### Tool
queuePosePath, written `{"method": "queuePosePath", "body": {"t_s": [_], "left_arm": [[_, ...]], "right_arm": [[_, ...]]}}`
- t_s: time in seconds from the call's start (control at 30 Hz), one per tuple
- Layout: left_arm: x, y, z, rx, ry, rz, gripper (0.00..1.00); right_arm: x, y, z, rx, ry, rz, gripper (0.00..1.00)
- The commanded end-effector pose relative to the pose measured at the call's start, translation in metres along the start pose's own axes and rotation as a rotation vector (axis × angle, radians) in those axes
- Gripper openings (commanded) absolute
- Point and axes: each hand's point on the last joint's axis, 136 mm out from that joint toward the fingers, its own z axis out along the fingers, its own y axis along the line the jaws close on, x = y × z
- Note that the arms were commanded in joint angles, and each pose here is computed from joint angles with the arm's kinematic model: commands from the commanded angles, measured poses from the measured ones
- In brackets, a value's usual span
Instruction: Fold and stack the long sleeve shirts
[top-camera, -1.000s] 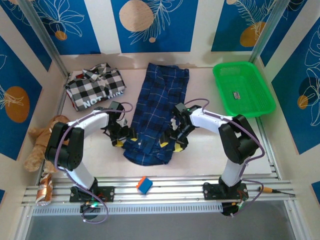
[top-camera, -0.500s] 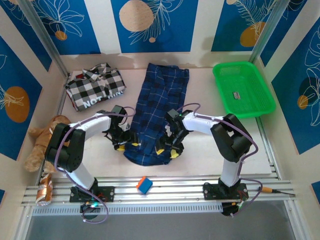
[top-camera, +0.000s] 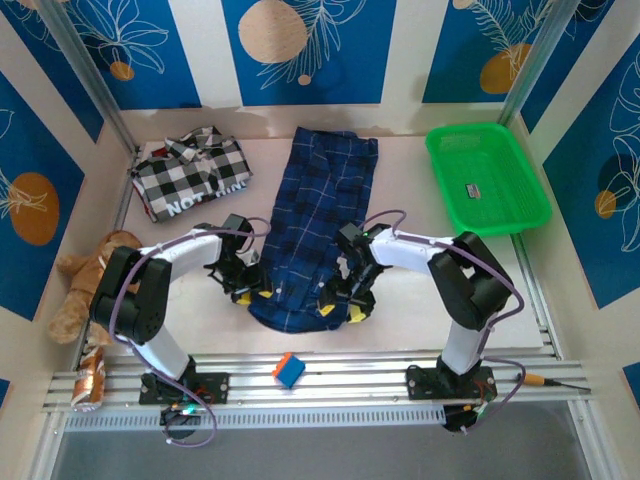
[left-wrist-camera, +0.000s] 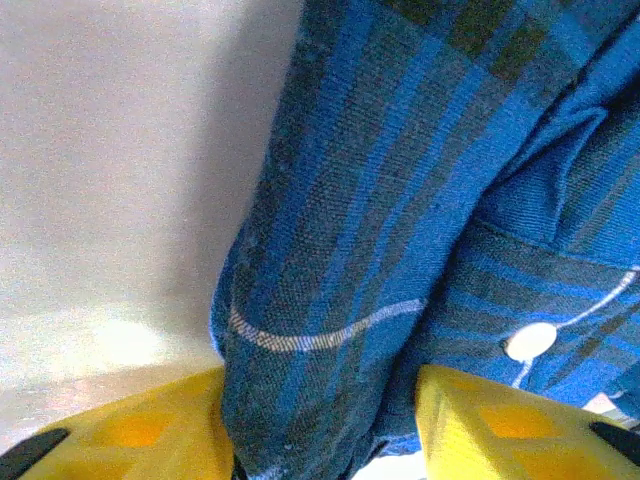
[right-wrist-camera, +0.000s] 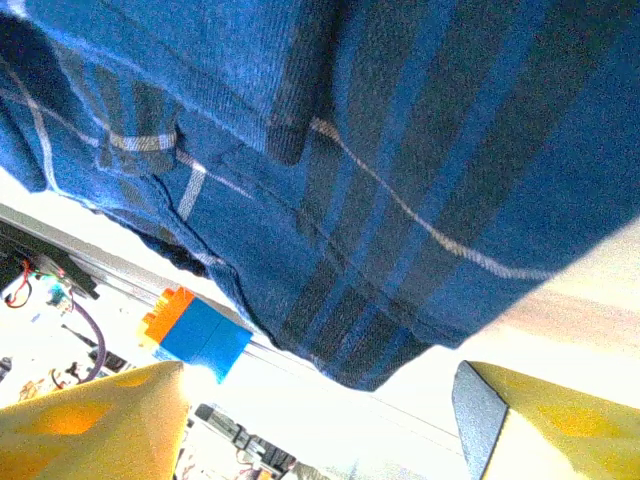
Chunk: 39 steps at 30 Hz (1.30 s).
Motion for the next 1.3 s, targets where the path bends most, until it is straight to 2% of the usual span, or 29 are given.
{"method": "queuePosePath", "body": {"t_s": [0.0,0.3,0.4,0.47,0.53,0.6,0.73,0.93,1.27], "left_arm": [[0.01,0.0,0.001,0.009,0.028,0.003,0.46],[0.012,0.0,0.005,0.014,0.044,0.003,0.36],[0.012,-0.002,0.007,0.032,0.05,0.005,0.3],[0.012,-0.003,0.008,0.036,0.06,0.006,0.23],[0.012,-0.005,0.007,0.043,0.063,0.008,0.13],[0.011,-0.008,0.003,0.053,0.055,0.012,0.09],[0.012,-0.017,-0.008,0.078,0.051,0.022,0.02],[0.005,-0.04,-0.031,0.162,0.026,0.027,0.0],[-0.043,-0.091,-0.075,0.325,-0.073,0.037,0.0]], "right_arm": [[0.009,-0.008,-0.001,0.005,0.014,0.039,0.72],[-0.014,-0.005,0.012,-0.008,0.009,0.027,0.7],[-0.025,-0.002,0.013,-0.017,-0.003,0.025,0.66],[-0.031,0.0,0.013,-0.019,-0.007,0.023,0.55],[-0.033,0.003,0.01,-0.019,-0.012,0.015,0.36],[-0.03,0.005,0.005,-0.025,-0.012,0.01,0.2],[-0.018,0.005,-0.01,-0.023,-0.017,0.007,0.04],[-0.011,0.013,-0.042,-0.082,-0.066,0.014,0.0],[-0.041,0.029,-0.081,-0.149,-0.139,0.006,0.0]]}}
